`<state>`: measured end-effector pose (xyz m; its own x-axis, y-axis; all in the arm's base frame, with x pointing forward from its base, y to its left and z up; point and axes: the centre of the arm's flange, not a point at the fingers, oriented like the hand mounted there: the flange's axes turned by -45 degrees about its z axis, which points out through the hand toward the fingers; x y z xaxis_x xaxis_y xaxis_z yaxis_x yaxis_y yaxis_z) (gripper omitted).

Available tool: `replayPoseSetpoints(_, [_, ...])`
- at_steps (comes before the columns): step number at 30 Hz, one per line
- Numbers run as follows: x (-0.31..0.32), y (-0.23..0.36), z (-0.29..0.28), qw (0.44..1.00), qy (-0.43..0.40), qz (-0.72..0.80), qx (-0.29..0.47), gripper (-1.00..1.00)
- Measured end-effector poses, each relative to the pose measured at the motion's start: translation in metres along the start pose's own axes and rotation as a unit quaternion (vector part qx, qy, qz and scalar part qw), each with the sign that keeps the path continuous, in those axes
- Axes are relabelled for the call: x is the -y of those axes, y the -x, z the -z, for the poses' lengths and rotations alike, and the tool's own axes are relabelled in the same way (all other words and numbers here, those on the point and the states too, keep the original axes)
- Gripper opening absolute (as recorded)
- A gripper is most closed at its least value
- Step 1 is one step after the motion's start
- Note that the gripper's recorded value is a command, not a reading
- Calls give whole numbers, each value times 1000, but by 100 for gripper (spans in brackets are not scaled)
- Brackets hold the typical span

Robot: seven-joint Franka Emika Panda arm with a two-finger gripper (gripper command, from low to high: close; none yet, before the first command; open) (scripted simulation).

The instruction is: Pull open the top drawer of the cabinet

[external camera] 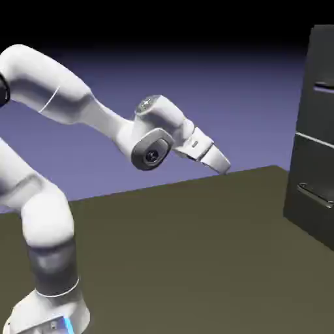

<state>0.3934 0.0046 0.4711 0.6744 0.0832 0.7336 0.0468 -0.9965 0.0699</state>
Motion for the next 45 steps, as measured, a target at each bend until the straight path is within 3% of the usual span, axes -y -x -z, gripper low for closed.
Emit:
replayPoseSetpoints(11, [14, -97, 43, 977, 107, 151, -103, 0])
replayPoseSetpoints(22, [58, -169, 47, 919, 193, 310, -149, 0])
replayPoseSetpoints(45, [139, -243, -81, 770, 242, 571, -152, 0])
